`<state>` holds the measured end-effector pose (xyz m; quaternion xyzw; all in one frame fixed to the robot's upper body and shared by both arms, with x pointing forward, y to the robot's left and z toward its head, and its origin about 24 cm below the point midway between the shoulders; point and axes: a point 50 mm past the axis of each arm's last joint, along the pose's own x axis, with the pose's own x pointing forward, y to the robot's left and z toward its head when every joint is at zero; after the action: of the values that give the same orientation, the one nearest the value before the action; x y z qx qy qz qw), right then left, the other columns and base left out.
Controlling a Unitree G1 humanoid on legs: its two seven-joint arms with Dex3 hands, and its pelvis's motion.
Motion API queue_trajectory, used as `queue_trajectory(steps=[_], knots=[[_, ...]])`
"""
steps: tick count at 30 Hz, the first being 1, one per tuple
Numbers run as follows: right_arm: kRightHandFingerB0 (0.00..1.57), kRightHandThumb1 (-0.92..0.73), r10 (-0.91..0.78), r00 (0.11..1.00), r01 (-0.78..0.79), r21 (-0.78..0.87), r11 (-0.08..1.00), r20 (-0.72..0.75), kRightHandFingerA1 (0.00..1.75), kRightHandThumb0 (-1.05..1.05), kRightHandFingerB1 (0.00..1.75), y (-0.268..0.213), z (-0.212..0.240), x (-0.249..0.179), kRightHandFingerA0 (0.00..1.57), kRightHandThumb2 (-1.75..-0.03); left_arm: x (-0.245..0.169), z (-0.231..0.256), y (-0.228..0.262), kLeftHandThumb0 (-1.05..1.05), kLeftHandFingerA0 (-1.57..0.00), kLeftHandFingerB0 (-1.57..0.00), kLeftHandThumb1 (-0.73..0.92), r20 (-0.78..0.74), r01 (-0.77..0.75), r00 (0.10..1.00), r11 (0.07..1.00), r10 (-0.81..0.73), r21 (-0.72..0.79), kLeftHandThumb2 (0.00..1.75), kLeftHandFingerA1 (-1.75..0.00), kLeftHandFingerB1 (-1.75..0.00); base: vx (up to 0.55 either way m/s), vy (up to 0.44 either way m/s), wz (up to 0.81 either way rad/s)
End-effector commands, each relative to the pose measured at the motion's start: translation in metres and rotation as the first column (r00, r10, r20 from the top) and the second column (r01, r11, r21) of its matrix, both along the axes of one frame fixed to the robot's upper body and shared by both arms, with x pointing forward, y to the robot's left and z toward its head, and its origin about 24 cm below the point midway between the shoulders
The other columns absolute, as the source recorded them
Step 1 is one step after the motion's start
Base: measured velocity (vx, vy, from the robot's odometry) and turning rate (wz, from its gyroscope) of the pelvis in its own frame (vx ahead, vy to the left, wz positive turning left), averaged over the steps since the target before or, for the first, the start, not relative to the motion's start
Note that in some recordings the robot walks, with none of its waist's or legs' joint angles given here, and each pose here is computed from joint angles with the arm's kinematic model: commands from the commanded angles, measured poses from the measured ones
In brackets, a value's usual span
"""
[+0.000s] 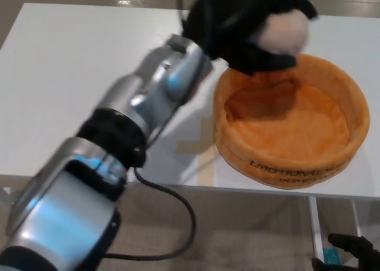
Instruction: Use the left hand to pick up the pink round toy on the left and place it inside the orange plate on the desk.
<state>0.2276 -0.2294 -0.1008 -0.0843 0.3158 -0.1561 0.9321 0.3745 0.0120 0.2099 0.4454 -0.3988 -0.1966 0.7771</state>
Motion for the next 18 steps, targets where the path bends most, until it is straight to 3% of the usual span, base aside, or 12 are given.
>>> queue_trajectory(steps=[1, 3, 6, 8, 9, 11, 12, 13, 14, 15, 18], knots=[[0.28, -0.3, 0.012, 1.0, -0.012, 0.011, 1.0, -0.013, 1.03, -0.25, 0.99, 0.003, -0.003, -0.004, 0.38, -0.9, -0.004, -0.016, -0.02, -0.15, -0.81, -0.87, 0.73, -0.071, 0.045, 0.997, 0.998, -0.041, 0.05, 0.64, -1.42, -0.84, 0.0, 0.0, 0.0], [0.29, -0.29, 0.008, 1.0, -0.007, 0.018, 1.0, -0.013, 1.04, -0.23, 1.01, 0.004, -0.003, -0.003, 0.39, -0.92, -0.006, -0.025, -0.024, -0.13, -0.82, -0.87, 0.77, -0.115, 0.062, 0.992, 0.997, -0.056, 0.051, 0.66, -1.36, -0.85, 0.0, 0.0, 0.0], [0.3, -0.3, 0.008, 1.0, -0.008, 0.017, 1.0, -0.017, 1.02, -0.24, 0.95, 0.004, -0.003, -0.003, 0.4, -0.9, -0.007, -0.03, -0.025, -0.11, -0.85, -0.85, 0.76, -0.132, 0.074, 0.989, 0.996, -0.066, 0.053, 0.69, -1.41, -0.88, 0.0, 0.0, 0.0], [0.3, -0.3, 0.008, 1.0, -0.008, 0.016, 1.0, -0.018, 1.03, -0.23, 0.97, 0.003, -0.004, -0.004, 0.37, -0.9, -0.007, -0.033, -0.026, -0.11, -0.85, -0.86, 0.76, -0.143, 0.075, 0.988, 0.995, -0.066, 0.062, 0.68, -1.4, -0.83, 0.0, 0.0, 0.0], [0.31, -0.32, 0.007, 1.0, -0.007, 0.018, 1.0, -0.016, 0.99, -0.2, 0.95, 0.003, -0.004, -0.004, 0.35, -0.9, -0.008, -0.036, -0.027, -0.09, -0.9, -0.89, 0.74, -0.148, 0.075, 0.987, 0.996, -0.066, 0.054, 0.69, -1.39, -0.69, 0.0, 0.0, 0.0], [0.31, -0.32, 0.006, 1.0, -0.006, 0.02, 1.0, -0.012, 0.99, -0.2, 0.95, 0.004, -0.003, -0.003, 0.35, -0.9, -0.008, -0.04, -0.027, -0.09, -0.9, -0.89, 0.74, -0.154, 0.076, 0.986, 0.996, -0.069, 0.04, 0.69, -1.39, -0.69, 0.0, 0.0, 0.0], [0.32, -0.32, 0.006, 1.0, -0.005, 0.018, 1.0, -0.016, 1.0, -0.21, 0.96, 0.003, -0.003, -0.003, 0.37, -0.88, -0.005, -0.046, -0.027, -0.19, -0.62, -0.41, 0.59, -0.238, 0.074, 0.97, 0.994, -0.053, 0.078, 0.58, -0.54, -0.34, 0.0, 0.0, 0.0], [0.32, -0.32, 0.006, 1.0, -0.005, 0.018, 1.0, -0.016, 1.0, -0.21, 0.96, 0.003, -0.003, -0.003, 0.37, -0.88, -0.005, -0.046, -0.027, -0.19, -0.62, -0.41, 0.59, -0.238, 0.074, 0.97, 0.994, -0.053, 0.078, 0.58, -0.54, -0.34, 0.0, 0.0, 0.0], [0.33, -0.33, 0.005, 1.0, -0.004, 0.018, 1.0, -0.016, 0.99, -0.19, 0.96, 0.004, -0.003, -0.003, 0.37, -0.87, -0.003, -0.049, -0.027, -0.35, -0.45, -0.28, 0.56, -0.268, 0.069, 0.963, 0.984, -0.023, 0.165, 0.57, -0.4, -0.3, 0.0, 0.0, 0.0], [0.33, -0.34, 0.006, 1.0, -0.006, 0.019, 1.0, -0.016, 0.98, -0.19, 0.96, 0.004, -0.004, -0.003, 0.35, -0.88, -0.001, -0.051, -0.026, -0.32, -0.02, 0.0, 0.31, -0.285, 0.072, 0.959, 0.97, -0.003, 0.23, 0.88, -0.48, -0.46, 0.0, 0.0, 0.0], [0.33, -0.33, 0.008, 1.0, -0.007, 0.022, 1.0, -0.013, 0.98, -0.19, 0.95, 0.005, -0.004, -0.003, 0.37, -0.89, 0.001, -0.054, -0.024, -0.32, -0.02, 0.0, 0.29, -0.322, 0.083, 0.947, 0.948, 0.021, 0.307, 0.87, -0.49, -0.46, 0.0, 0.0, 0.0]])
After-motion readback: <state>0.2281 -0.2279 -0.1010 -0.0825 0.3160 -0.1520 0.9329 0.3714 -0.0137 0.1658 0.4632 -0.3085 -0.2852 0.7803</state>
